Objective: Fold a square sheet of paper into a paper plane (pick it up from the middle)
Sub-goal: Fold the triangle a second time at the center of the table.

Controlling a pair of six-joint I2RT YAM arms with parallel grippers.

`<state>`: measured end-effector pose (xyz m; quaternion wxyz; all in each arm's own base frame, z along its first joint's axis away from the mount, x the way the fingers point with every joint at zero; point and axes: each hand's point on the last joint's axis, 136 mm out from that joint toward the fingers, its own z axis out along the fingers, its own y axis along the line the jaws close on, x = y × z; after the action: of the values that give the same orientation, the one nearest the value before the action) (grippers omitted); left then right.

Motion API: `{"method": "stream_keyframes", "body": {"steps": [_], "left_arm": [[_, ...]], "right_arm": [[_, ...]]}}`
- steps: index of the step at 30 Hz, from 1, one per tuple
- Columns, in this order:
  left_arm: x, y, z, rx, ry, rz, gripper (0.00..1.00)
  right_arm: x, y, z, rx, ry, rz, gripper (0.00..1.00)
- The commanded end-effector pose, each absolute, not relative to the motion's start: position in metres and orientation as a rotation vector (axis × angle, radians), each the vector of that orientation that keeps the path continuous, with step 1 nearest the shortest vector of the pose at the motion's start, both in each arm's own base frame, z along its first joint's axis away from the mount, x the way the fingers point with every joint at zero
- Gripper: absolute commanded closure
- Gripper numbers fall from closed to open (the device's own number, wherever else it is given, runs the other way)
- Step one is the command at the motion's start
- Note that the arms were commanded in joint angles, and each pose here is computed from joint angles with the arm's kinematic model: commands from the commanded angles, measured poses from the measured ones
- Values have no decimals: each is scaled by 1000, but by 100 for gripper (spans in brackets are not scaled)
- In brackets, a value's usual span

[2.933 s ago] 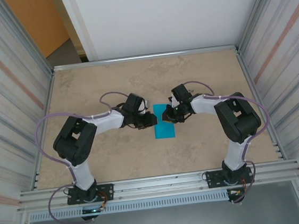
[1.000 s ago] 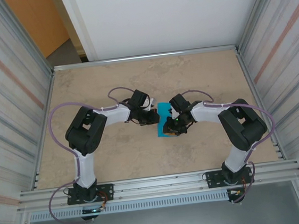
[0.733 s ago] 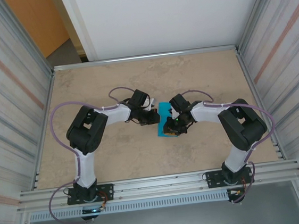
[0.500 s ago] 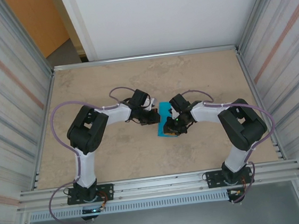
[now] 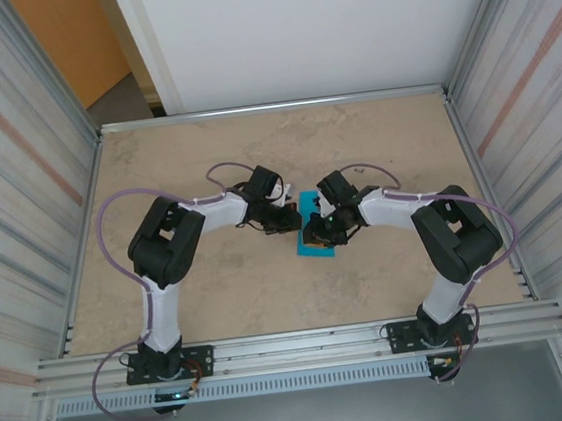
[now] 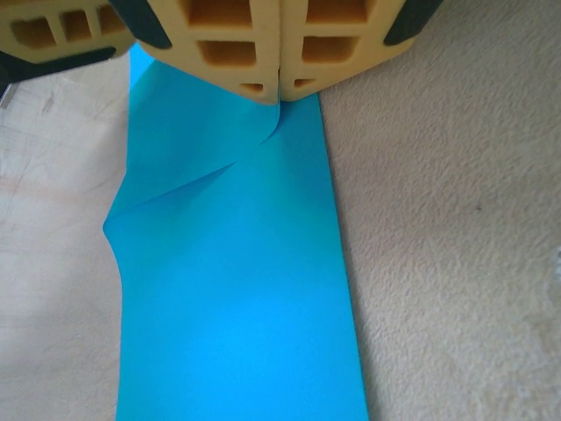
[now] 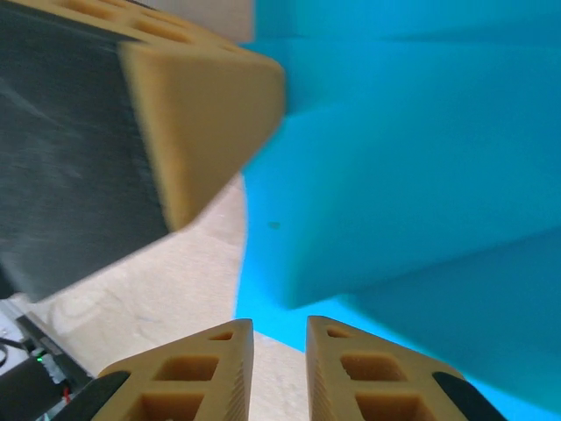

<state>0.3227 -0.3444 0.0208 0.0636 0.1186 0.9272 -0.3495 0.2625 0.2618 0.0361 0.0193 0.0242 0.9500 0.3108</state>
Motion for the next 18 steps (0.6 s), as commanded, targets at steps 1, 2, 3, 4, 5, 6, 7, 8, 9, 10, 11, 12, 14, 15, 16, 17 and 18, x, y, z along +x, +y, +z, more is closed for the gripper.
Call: {"method": "stream_keyframes", "body": {"steps": [1, 2, 3, 4, 5, 6, 7, 8, 9, 10, 11, 12, 14, 15, 16, 17, 18], "left_arm": [[313, -327, -6, 329, 2918, -946, 99], [312, -327, -6, 325, 2920, -945, 99], [309, -325, -19, 317, 2952, -929, 99], [309, -325, -19, 315, 2955, -927, 99], [309, -324, -21, 310, 2961, -924, 99], [308, -324, -21, 309, 2965, -921, 99], [308, -323, -22, 307, 2969, -914, 99], [308, -322, -23, 303, 2972, -910, 99], [307, -321, -24, 302, 2978, -906, 99], [307, -321, -25, 300, 2979, -906, 99], [307, -321, -25, 298, 2982, -904, 99], [306, -321, -26, 297, 2984, -903, 99], [306, -320, -27, 298, 2988, -903, 99], [306, -320, -28, 300, 2989, -903, 99], [305, -320, -28, 299, 2991, -906, 99], [305, -320, -29, 301, 2993, -906, 99], [305, -320, -29, 300, 2993, -907, 99]], "right_arm": [[270, 279, 53, -17, 2884, 1058, 79], [269, 282, 51, -22, 2887, 1068, 80], [270, 284, 51, -28, 2886, 1078, 82], [270, 286, 50, -31, 2889, 1084, 83], [271, 287, 48, -35, 2890, 1087, 84], [271, 288, 47, -38, 2892, 1093, 85], [271, 289, 45, -40, 2896, 1096, 86], [271, 290, 43, -42, 2900, 1098, 86], [271, 291, 42, -46, 2904, 1104, 87], [270, 291, 40, -48, 2910, 1104, 88], [269, 292, 38, -50, 2914, 1105, 88], [269, 292, 38, -53, 2915, 1108, 89], [267, 293, 35, -61, 2925, 1111, 89], [266, 292, 33, -63, 2930, 1108, 90], [264, 292, 31, -67, 2936, 1107, 90], [264, 293, 30, -69, 2938, 1106, 90], [263, 292, 28, -67, 2945, 1104, 90]]}}
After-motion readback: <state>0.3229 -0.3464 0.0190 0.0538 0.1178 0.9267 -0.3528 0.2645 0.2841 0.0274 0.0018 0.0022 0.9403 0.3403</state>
